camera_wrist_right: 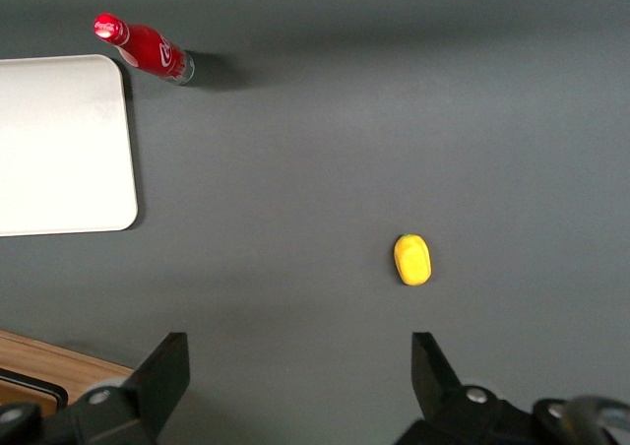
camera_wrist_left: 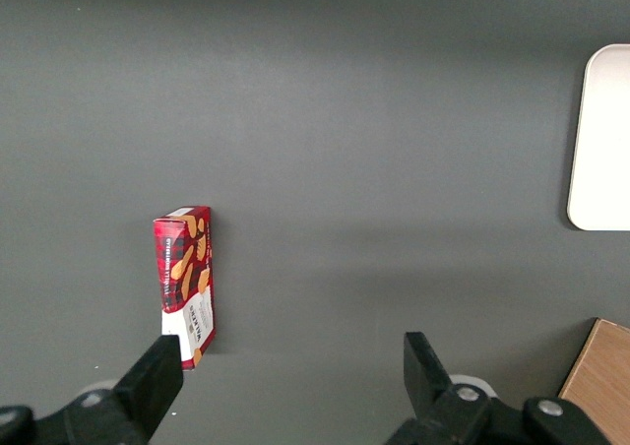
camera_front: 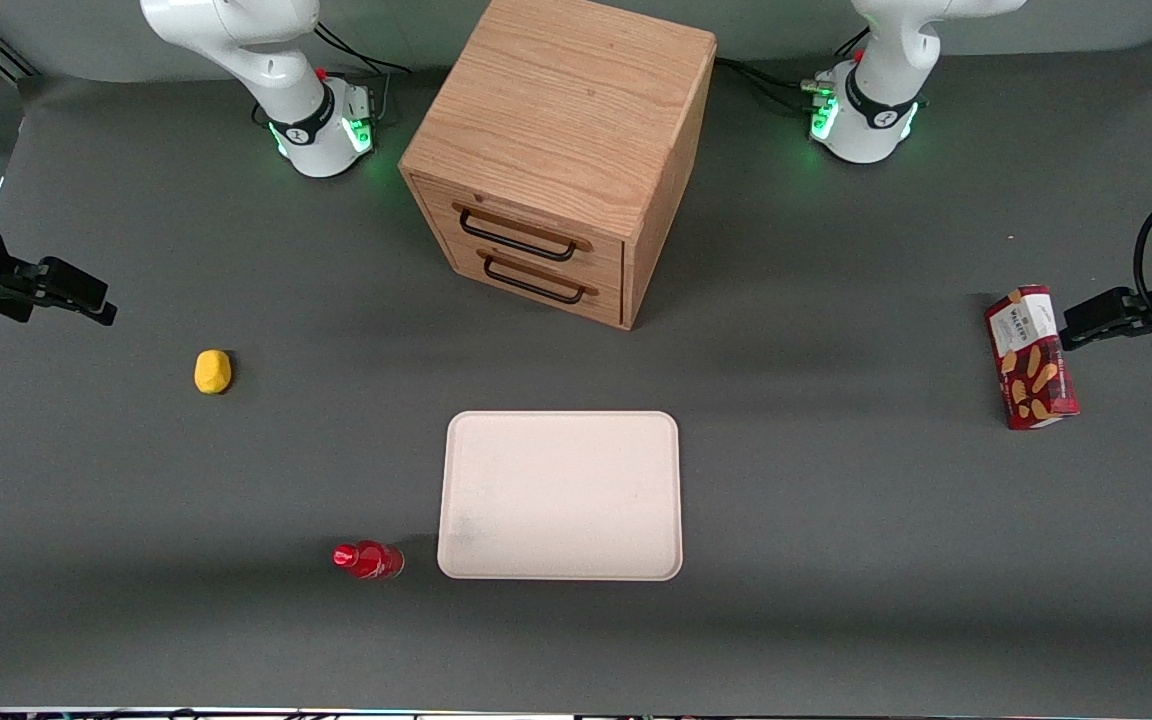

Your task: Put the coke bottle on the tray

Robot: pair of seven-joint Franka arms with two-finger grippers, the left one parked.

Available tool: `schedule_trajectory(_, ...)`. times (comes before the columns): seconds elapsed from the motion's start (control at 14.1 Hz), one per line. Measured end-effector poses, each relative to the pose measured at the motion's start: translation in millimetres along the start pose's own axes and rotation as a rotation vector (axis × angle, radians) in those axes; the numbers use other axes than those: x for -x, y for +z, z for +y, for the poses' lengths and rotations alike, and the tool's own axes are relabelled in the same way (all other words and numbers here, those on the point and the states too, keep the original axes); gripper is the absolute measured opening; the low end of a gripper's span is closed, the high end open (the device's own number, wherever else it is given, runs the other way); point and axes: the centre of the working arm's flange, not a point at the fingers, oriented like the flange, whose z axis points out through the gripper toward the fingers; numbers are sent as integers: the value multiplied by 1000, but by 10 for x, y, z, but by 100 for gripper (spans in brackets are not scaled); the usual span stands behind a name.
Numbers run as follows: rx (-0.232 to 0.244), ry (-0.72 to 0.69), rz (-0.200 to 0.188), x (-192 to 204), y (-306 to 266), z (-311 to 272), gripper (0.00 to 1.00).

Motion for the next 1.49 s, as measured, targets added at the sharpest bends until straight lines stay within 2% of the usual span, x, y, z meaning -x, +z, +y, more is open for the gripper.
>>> schedule_trajectory(0.78,1,-3,-15,23,6,-13,100)
schedule_trajectory(1.2,0,-37,-6,42,-38,-205,100)
schedule_trajectory(1.49,-2,-69,11,-93,-61,-499,100)
